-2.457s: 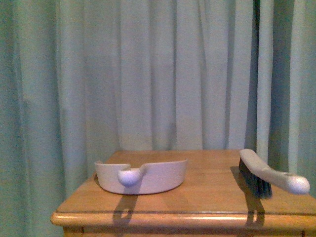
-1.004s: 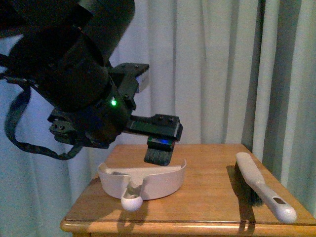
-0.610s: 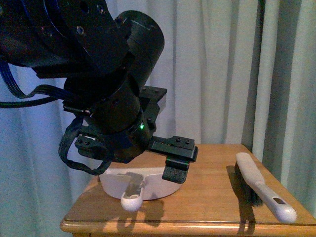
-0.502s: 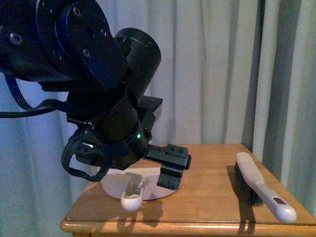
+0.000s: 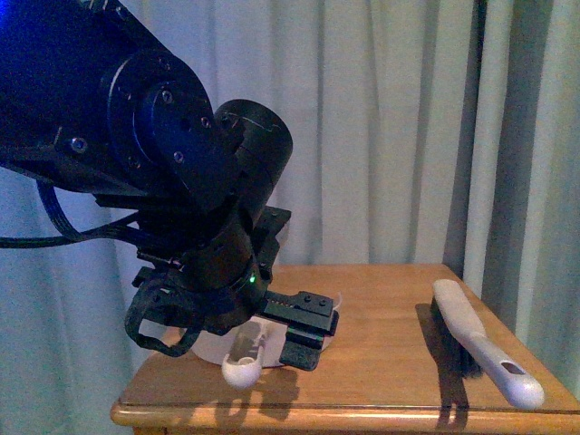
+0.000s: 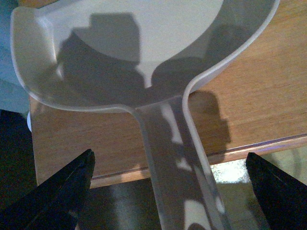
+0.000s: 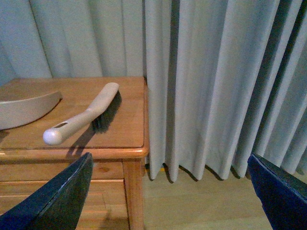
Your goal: Clean up trash
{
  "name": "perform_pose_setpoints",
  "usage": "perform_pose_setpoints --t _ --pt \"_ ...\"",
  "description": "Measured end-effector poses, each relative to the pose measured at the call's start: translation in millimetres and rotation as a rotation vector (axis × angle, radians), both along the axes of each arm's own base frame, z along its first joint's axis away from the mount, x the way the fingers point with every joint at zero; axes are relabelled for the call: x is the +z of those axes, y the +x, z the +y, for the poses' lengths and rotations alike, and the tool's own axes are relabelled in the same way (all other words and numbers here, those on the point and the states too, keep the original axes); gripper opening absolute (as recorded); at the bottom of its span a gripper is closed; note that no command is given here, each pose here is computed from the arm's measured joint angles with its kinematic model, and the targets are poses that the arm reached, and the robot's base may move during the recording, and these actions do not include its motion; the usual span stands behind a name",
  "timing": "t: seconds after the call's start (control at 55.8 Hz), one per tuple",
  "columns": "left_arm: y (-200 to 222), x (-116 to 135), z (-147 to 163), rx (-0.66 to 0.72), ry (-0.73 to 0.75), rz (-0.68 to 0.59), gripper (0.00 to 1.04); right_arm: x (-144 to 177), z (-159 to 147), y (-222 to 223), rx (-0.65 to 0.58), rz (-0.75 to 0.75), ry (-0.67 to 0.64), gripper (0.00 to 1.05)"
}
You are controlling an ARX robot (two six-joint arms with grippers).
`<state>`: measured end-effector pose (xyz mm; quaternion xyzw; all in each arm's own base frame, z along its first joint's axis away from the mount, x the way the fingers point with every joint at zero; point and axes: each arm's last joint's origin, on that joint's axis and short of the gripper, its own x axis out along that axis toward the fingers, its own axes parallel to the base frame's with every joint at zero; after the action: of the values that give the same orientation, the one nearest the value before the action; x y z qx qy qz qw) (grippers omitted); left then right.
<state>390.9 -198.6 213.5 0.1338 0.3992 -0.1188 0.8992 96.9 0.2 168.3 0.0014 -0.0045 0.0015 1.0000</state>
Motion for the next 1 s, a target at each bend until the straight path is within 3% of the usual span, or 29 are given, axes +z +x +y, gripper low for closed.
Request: perform_pose_setpoints --t 0.359,0.556,0.717,1.004 --pt "4.8 -5.9 3.6 0.041 0.005 0.007 0.97 0.0 0.0 0.0 0.000 0.000 0.000 0.97" --pt "4.7 -11.1 3.0 0.047 0.011 0.027 0.65 0.0 0.0 0.0 0.000 0.000 0.000 0.97" --pt "4.5 -11.1 2.8 0.062 0.010 0.025 0.31 0.0 0.0 0.0 0.000 0.000 0.000 0.97" --pt "4.2 -3.9 2.7 0.057 -0.044 -0.027 0.29 0.0 0.0 0.0 0.000 0.000 0.000 0.97"
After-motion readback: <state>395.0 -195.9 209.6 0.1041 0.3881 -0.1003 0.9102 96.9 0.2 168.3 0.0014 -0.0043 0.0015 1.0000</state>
